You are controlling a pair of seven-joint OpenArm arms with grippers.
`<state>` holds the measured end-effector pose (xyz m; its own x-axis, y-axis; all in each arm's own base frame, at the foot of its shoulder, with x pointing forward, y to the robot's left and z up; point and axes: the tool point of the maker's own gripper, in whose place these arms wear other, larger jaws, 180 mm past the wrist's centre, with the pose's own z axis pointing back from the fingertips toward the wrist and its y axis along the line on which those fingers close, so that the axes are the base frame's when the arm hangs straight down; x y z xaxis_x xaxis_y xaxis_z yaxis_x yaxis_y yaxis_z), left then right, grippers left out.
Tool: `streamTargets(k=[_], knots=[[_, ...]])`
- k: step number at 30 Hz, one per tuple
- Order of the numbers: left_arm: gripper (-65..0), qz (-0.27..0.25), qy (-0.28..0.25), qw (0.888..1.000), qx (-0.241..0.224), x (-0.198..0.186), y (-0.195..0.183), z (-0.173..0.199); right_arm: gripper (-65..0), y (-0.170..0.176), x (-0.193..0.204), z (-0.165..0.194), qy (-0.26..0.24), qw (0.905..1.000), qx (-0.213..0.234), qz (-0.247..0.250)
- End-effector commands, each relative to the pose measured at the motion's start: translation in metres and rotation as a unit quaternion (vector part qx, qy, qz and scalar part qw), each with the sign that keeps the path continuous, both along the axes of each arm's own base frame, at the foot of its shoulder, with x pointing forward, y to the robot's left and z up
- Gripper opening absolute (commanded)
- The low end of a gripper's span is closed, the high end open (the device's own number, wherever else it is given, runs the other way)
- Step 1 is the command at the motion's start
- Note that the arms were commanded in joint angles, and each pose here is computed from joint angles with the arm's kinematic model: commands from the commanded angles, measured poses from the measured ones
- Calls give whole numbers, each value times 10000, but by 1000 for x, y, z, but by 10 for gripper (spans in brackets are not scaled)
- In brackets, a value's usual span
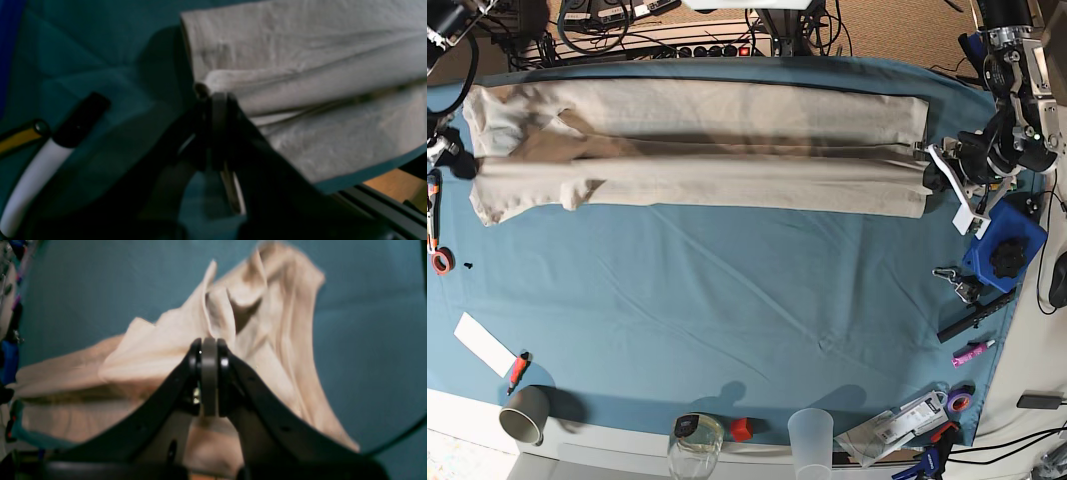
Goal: Fold the T-shirt properly
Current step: 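Lift the hem with both grippers and fold it over toward the collar, then release the hem and raise both grippers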
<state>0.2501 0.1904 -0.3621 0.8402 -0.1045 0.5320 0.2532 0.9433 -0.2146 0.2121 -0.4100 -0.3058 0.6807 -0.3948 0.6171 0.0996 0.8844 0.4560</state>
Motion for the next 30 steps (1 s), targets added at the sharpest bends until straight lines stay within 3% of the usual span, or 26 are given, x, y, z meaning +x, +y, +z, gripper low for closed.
streamTargets(k=[1,18,30], knots=[[-650,18,-145,9997,172,5,9,8,-650,-8,6,20,-266,9995,-164,18],[-650,56,-51,9995,311,1,13,3,-650,-10,-41,-5,288,9995,-154,-1],[-650,41,47,9995,304,-9,13,-4,-650,-1,-45,-15,292,9996,-42,-8]])
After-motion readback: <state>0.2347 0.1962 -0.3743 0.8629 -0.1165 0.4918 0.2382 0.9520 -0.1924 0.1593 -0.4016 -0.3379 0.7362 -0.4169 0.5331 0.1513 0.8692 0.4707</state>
